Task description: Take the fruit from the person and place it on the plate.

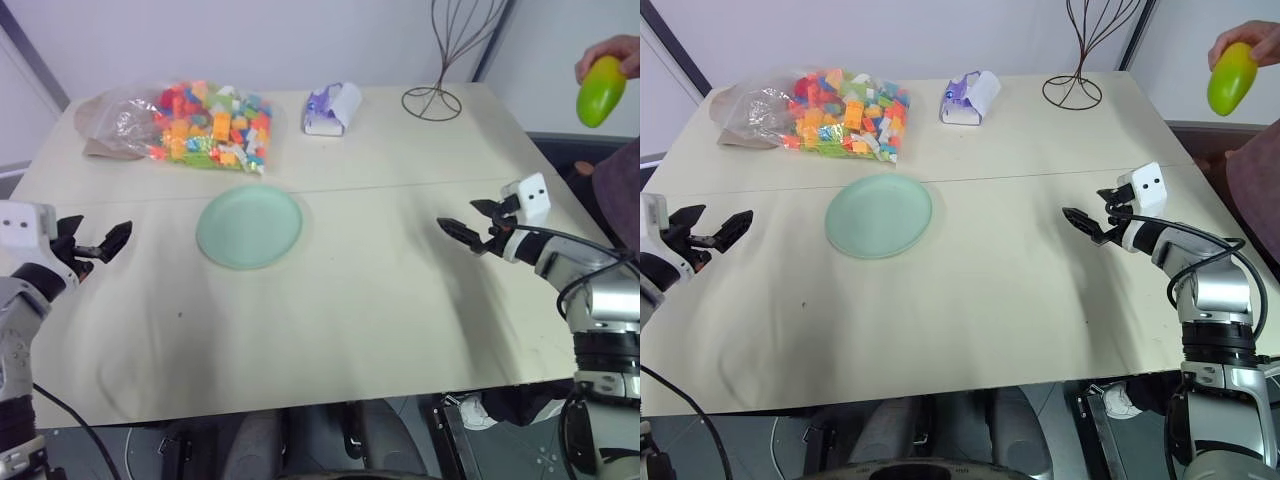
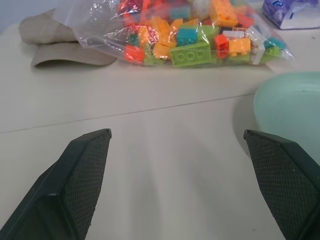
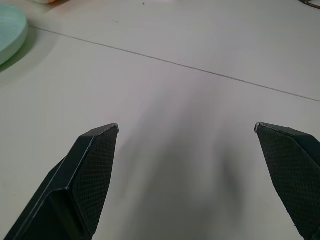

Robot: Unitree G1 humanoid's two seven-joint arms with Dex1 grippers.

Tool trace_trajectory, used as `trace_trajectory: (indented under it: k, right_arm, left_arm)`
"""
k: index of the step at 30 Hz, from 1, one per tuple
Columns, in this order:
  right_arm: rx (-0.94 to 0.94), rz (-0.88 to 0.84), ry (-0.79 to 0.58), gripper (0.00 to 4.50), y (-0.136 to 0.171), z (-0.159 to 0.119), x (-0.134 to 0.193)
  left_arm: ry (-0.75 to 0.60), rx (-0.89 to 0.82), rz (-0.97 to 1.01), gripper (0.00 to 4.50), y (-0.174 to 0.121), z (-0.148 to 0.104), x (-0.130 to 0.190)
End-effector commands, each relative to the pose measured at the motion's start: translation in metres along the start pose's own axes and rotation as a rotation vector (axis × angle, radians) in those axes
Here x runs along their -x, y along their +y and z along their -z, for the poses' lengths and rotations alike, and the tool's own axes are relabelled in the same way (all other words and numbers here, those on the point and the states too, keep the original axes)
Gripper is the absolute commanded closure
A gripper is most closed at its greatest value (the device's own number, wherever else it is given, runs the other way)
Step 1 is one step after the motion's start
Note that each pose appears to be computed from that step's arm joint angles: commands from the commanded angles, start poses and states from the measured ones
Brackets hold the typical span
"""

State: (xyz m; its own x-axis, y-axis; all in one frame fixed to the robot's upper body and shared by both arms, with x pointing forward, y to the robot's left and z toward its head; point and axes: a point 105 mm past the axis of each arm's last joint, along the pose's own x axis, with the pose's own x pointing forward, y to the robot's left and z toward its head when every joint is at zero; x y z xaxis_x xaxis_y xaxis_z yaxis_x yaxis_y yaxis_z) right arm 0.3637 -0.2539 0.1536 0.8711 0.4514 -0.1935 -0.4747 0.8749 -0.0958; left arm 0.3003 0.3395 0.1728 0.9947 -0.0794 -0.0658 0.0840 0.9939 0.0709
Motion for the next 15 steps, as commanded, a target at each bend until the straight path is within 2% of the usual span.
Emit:
trace_trajectory:
  k: [1, 15]
  right_arm:
    - [0.026, 0.008, -0.049, 0.00, -0.0031, -0.0126, 0.0012]
    - [0.025, 0.016, -0.046, 0.00, -0.0076, -0.0069, 0.0031]
  left_arm:
    - [-0.042, -0.041, 0.004, 0.05, 0.0001, -0.0146, 0.0005]
    - [-0.043, -0.049, 0.010, 0.05, -0.0011, -0.0161, -0.0005]
